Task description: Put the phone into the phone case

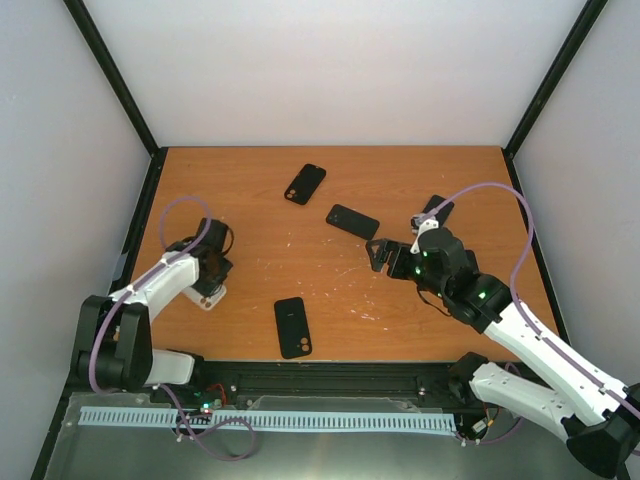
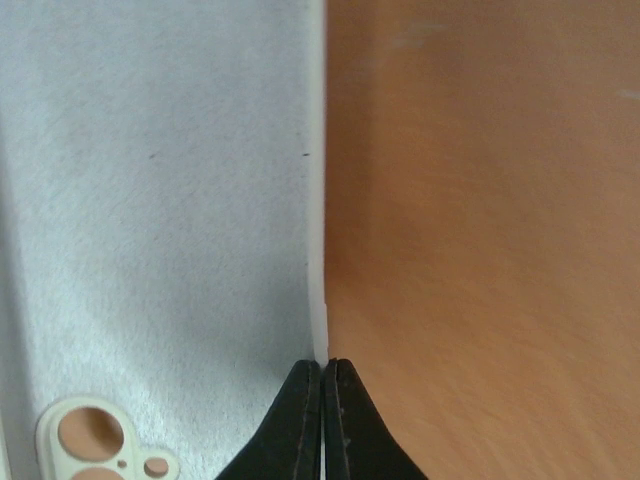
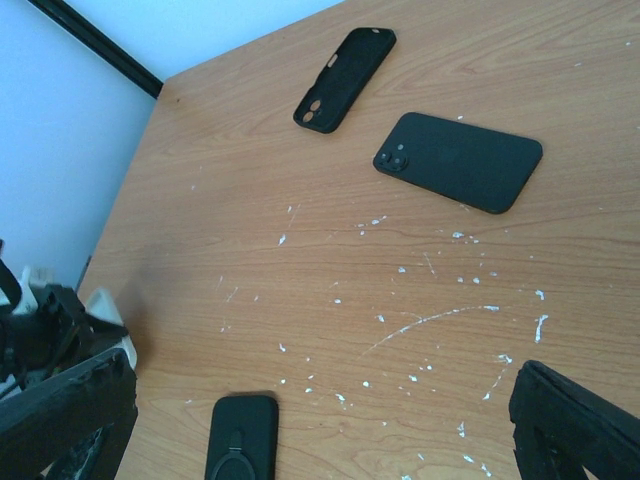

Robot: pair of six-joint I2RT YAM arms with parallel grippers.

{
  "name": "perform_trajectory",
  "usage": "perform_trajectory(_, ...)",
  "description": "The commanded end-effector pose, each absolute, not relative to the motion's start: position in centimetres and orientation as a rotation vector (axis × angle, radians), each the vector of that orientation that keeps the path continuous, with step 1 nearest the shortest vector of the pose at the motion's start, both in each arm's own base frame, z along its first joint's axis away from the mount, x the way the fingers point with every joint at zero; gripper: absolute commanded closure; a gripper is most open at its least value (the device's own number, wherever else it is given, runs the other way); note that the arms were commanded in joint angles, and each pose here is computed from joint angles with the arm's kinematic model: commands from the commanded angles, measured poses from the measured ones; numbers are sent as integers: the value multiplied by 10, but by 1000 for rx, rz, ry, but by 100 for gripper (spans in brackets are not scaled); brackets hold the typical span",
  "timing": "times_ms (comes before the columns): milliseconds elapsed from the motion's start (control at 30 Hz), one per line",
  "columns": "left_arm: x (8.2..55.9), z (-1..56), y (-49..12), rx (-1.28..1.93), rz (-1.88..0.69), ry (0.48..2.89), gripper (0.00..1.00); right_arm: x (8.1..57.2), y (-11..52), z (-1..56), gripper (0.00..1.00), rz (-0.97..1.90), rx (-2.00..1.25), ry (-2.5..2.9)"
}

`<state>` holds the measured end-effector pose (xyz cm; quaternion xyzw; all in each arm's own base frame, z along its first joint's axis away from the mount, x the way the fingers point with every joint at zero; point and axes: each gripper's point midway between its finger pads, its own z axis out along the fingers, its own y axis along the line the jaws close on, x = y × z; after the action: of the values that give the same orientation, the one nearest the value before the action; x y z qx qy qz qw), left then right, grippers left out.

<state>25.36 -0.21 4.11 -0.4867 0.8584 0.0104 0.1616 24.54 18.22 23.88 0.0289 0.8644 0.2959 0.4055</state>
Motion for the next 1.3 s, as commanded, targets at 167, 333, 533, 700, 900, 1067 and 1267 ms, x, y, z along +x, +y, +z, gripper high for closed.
perform_trajectory(167,335,109,-145,-387,-489,2510,100,256,177,218,0,603,76,2271)
perform_trajectory(333,333,124,-197,37,-564,2461,100,258,165,211,0,514,102,2289)
perform_trajectory(533,327,135,-226,459,-419,2330,100,261,153,213,0,434,130,2275)
perform_trajectory(700,330,126,-223,399,-384,2405,100,276,118,223,0,180,162,2256)
perform_trajectory(900,333,118,-221,296,-412,2452,100,317,81,200,2,6,164,2324)
perform_trajectory(1067,344,102,-198,147,-427,2530,100,345,29,160,4,-250,250,2438)
perform_trajectory(1267,349,91,-198,149,-499,2542,100,361,-33,97,0,-335,465,2608)
